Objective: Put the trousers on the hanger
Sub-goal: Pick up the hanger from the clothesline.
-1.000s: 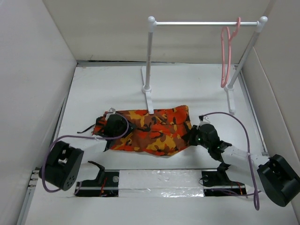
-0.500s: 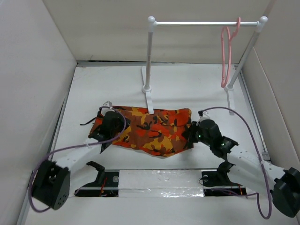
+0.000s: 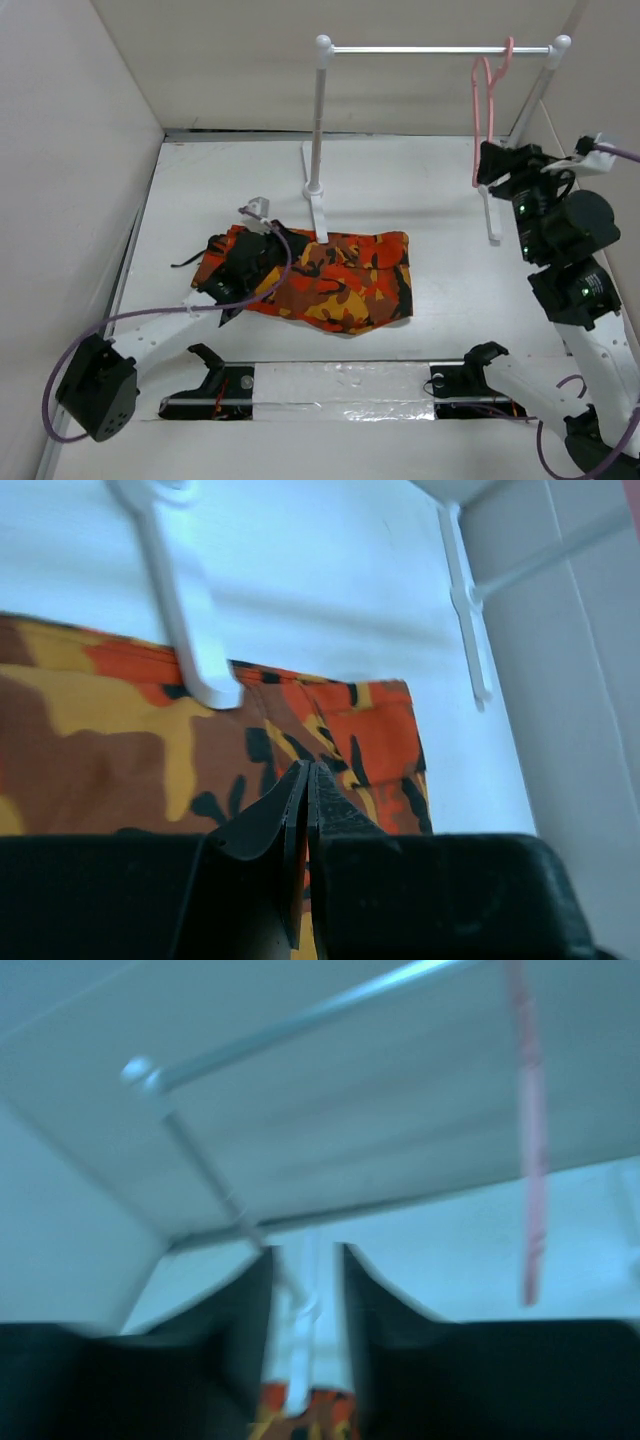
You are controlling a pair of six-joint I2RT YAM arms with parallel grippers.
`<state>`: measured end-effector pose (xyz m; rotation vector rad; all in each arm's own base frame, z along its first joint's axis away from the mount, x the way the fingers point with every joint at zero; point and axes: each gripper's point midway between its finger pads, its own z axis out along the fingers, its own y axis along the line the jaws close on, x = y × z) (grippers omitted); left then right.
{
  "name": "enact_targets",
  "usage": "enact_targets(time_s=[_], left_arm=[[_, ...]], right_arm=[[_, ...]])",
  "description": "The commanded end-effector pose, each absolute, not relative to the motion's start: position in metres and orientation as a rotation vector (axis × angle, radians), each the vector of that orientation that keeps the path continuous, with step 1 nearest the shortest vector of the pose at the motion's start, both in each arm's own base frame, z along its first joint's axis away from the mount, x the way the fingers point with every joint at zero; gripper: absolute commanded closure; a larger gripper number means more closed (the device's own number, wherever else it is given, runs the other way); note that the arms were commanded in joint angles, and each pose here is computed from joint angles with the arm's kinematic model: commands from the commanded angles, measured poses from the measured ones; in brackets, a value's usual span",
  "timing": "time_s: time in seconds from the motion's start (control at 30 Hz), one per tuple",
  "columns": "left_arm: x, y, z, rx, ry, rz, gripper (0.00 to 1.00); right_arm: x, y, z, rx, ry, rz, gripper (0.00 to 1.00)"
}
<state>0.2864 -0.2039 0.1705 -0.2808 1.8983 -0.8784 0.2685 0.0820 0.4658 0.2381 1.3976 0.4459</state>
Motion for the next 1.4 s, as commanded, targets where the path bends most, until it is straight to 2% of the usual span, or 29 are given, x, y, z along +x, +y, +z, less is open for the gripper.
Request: enact_targets(time_s=[0.0,0.07,0.13,0.2,0.23,0.33,0.43,0.7,0.77,0.93,0.97,1.07,1.13,1.17,1.27,1.37], left_arm=[[0.273,-0.277,0.259,-0.019,1.659,-1.008,1.00],[0.270,-0.305,0.291,0.012,1.600,-0.915,1.00],[0.256,-0.337,0.273,0.085,1.649,-0.740,1.00],[0.252,-0.351,0.265,0.108,1.669,-0.696,1.00],[0.250,-0.353,0.262,0.098,1.676,-0.723,0.94],[0.238,-0.355,0.250,0.116,1.691,-0.808,0.77],[0.230,-0.358,0.234,0.123,1.733,-0.855,0.73],[0.210,-0.363,0.196,0.108,1.831,-0.948,0.74],[0.207,-0.365,0.193,0.112,1.841,-0.954,0.74],[0.208,-0.365,0.191,0.096,1.844,-0.952,0.74],[0.208,-0.364,0.192,0.093,1.843,-0.953,0.74],[0.205,-0.366,0.195,0.097,1.838,-0.966,0.75],[0.204,-0.365,0.194,0.095,1.840,-0.964,0.75],[0.205,-0.365,0.194,0.093,1.840,-0.964,0.75],[0.205,-0.364,0.193,0.085,1.840,-0.963,0.76],[0.206,-0.363,0.193,0.078,1.838,-0.961,0.76]], right_arm=[[0.294,0.023,0.458,0.375,1.444,0.090,0.38],[0.315,0.003,0.462,0.403,1.463,0.016,0.21],[0.341,-0.001,0.448,0.388,1.530,0.005,0.19],[0.356,-0.001,0.443,0.346,1.569,0.055,0.19],[0.362,0.005,0.437,0.321,1.590,0.098,0.19],[0.374,-0.002,0.419,0.348,1.606,0.098,0.27],[0.382,0.000,0.399,0.342,1.651,0.133,0.30],[0.394,-0.002,0.365,0.360,1.708,0.123,0.42],[0.397,-0.002,0.358,0.360,1.725,0.121,0.48],[0.401,-0.001,0.349,0.361,1.749,0.118,0.53],[0.401,-0.001,0.348,0.363,1.749,0.122,0.62],[0.401,0.000,0.350,0.363,1.731,0.131,0.75],[0.402,-0.005,0.354,0.373,1.721,0.122,0.79],[0.401,-0.006,0.354,0.378,1.725,0.115,0.88],[0.401,-0.005,0.362,0.371,1.712,0.120,1.00],[0.398,-0.003,0.381,0.356,1.666,0.136,1.00]])
